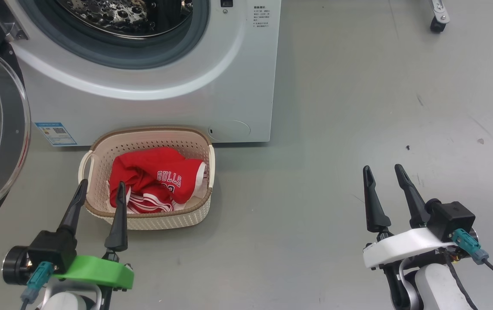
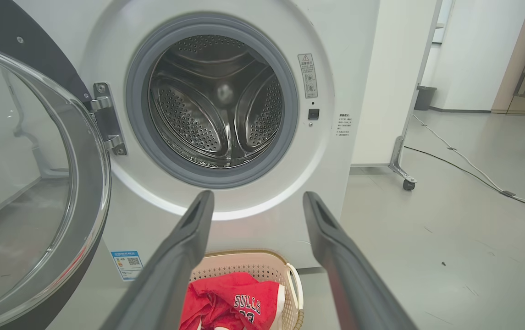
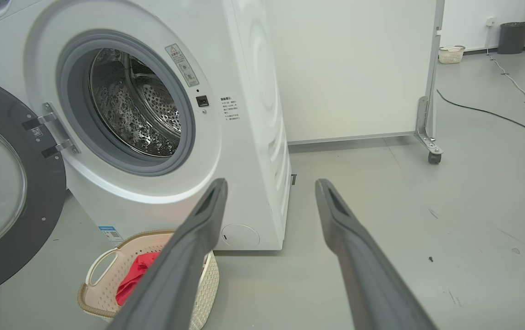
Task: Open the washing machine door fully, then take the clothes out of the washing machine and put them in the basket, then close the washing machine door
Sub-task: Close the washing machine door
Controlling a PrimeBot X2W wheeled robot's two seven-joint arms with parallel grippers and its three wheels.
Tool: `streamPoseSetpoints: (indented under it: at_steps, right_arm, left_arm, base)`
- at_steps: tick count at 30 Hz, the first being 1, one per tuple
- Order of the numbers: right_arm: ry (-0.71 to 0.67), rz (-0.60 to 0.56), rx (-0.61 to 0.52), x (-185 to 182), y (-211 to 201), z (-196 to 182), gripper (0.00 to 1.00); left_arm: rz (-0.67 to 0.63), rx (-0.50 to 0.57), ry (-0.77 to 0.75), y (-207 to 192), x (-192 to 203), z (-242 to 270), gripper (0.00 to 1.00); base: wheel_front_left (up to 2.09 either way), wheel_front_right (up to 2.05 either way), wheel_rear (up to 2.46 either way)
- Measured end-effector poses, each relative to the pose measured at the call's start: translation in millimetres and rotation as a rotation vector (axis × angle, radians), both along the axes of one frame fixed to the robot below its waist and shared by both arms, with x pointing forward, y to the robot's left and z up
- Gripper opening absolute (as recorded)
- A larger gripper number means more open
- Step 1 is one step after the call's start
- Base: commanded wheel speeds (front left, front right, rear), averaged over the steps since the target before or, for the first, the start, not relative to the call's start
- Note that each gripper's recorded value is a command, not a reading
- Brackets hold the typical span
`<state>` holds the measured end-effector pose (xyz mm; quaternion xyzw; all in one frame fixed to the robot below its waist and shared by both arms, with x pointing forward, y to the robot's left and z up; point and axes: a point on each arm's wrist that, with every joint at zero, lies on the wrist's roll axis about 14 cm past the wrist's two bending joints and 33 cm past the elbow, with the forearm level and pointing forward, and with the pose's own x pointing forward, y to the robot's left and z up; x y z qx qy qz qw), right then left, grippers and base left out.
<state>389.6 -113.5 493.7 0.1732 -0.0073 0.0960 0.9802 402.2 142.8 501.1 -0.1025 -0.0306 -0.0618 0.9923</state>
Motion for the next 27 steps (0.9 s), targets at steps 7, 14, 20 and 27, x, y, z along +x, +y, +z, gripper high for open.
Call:
streamPoseSetpoints:
  at_steps: [7, 14, 20, 27]
  right_arm:
    - [0.004, 0.0, 0.0, 0, 0, -1, 1.0]
    - [0.005, 0.003, 0.0, 1, 1, -2, 1.0]
    - [0.005, 0.009, 0.001, 3, 3, -2, 1.0]
    - [0.009, 0.045, 0.001, 7, 15, -4, 1.0]
  left_arm:
    - [-0.001, 0.0, 0.007, 0, 0, -2, 1.0]
    - [-0.002, 0.006, 0.011, -1, 0, -4, 1.0]
    - [-0.004, 0.009, 0.02, -1, -3, -6, 1.0]
    - [0.016, 0.013, 0.034, 6, -9, -10, 1.0]
  base:
    - [0.0, 0.0, 0.0]
    - [0.0, 0.0, 0.0]
    - [0.0, 0.0, 0.0]
    - [0.0, 0.0, 0.0]
